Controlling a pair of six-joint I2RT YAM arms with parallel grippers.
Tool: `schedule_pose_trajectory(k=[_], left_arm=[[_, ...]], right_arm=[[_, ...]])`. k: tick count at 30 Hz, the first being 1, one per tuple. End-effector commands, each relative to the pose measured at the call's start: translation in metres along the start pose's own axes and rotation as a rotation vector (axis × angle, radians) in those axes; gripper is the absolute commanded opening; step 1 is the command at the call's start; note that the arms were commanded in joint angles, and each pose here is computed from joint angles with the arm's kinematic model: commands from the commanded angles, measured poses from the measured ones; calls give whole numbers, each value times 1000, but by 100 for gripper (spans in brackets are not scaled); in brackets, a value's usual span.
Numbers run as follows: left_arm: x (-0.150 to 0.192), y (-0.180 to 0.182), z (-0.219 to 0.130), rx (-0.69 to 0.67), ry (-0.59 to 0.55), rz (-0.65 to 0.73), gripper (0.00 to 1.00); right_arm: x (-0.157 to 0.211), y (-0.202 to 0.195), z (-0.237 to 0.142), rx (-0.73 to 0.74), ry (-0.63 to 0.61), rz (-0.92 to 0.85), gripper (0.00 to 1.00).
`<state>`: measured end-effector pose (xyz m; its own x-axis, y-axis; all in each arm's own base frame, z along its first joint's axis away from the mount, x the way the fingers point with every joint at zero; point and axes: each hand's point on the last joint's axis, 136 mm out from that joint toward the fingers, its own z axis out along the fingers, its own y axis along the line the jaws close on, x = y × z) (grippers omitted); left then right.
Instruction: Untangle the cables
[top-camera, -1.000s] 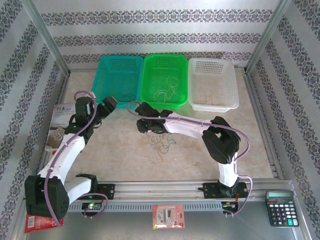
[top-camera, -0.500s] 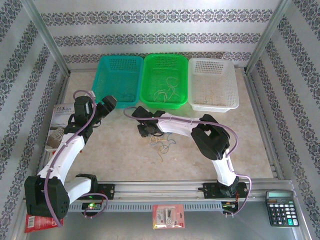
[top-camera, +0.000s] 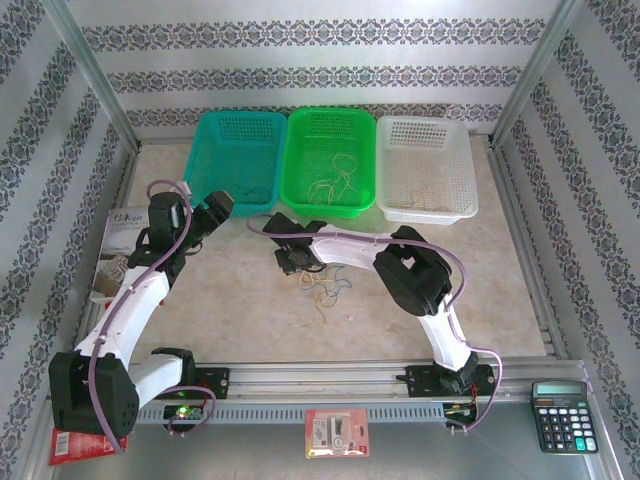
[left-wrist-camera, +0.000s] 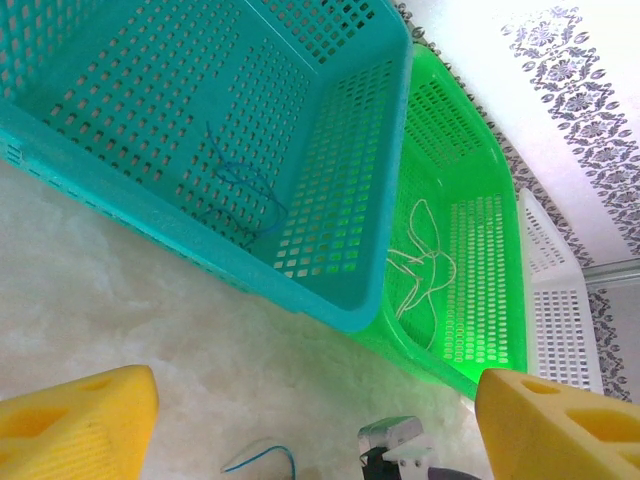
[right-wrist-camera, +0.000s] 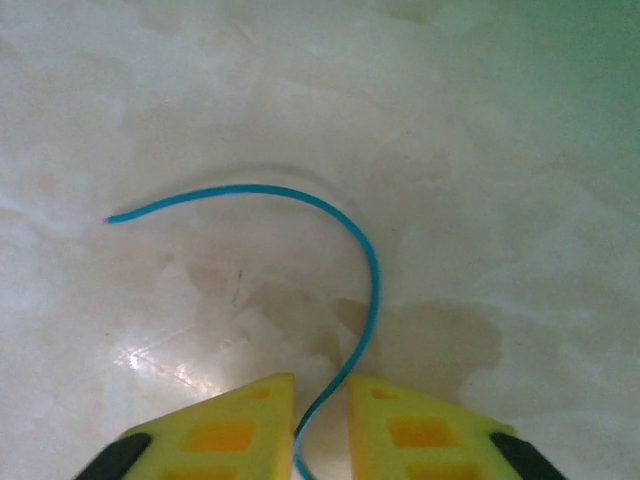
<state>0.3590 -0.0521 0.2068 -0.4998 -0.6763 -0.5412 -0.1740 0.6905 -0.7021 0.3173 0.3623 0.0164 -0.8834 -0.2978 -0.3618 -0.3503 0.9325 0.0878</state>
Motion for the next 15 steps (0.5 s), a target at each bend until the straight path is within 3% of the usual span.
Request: schedule_pose_trajectory(k=[1,7,15], left_arm=[[-7,-6,-6,24,-21,3,83],[-6,-5,-6,23,-18,4,83],[7,-5,-3,52,38,5,83]], right_arm=[[-3,-1,6,-6,5,23,15],[-8,-1,-7,-30,-29,30,1],[-23,-1,-42,-142,-132,102,0]])
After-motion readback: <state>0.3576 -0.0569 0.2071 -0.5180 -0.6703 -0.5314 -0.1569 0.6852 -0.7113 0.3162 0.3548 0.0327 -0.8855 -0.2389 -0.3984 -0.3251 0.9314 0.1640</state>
